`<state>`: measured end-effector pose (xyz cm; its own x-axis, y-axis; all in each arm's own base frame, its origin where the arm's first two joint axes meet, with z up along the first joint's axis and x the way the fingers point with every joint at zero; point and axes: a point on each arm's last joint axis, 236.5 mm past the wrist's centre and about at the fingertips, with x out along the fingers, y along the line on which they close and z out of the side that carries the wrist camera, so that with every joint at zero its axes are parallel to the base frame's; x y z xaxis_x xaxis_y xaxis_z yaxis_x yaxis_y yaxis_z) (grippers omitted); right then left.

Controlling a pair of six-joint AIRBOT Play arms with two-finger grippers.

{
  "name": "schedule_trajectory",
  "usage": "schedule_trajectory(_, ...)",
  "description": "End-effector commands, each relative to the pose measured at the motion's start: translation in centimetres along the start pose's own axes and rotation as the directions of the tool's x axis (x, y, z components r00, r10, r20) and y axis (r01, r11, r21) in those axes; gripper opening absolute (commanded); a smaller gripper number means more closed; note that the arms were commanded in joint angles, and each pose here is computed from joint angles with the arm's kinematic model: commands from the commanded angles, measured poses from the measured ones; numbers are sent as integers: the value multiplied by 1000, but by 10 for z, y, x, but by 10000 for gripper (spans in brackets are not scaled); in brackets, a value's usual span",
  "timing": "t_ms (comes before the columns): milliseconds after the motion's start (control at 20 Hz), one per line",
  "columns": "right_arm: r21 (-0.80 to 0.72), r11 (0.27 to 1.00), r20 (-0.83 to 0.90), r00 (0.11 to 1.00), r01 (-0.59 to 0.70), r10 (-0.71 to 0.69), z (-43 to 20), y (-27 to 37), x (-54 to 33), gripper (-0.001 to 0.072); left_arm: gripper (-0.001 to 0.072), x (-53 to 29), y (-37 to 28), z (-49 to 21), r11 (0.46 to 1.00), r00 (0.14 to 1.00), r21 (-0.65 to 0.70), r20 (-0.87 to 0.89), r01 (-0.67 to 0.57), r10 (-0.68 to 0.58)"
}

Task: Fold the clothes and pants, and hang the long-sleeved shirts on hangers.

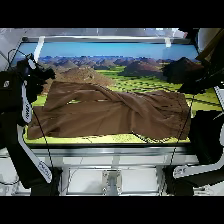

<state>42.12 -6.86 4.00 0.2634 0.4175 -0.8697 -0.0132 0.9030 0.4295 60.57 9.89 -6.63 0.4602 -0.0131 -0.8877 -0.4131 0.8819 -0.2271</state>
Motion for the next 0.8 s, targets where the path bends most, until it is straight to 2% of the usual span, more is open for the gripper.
schedule_trajectory(0, -8, 1000, -3, 1000, 0, 0, 0, 2, 1, 247, 562, 14, -7, 2, 995, 996, -37, 2, 88, -88)
schedule_trajectory(250, -7, 1000, -3, 1000, 1, -1, 0, 2, 1, 247, 553, 29, -10, -10, 996, 996, -1, -26, 89, -89)
schedule_trajectory(400, -8, 1000, -2, 1000, 1, -1, 0, 2, 1, 247, 479, 29, -20, -12, 992, 992, 33, -33, 125, -124)
schedule_trajectory(450, -8, 1000, -2, 1000, 1, -1, 0, 2, 1, 247, 416, 28, -28, -13, 987, 987, 45, -38, 155, -153)
schedule_trajectory(650, -8, 1000, -3, 1000, 1, -1, 0, 2, 1, 247, 6, 25, -44, -15, 973, 976, 85, -45, 215, -211)
schedule_trajectory(750, -8, 1000, -5, 1000, 9, -9, 0, 0, 1, 246, 9, 21, -44, -15, 973, 976, 87, -46, 216, -212)
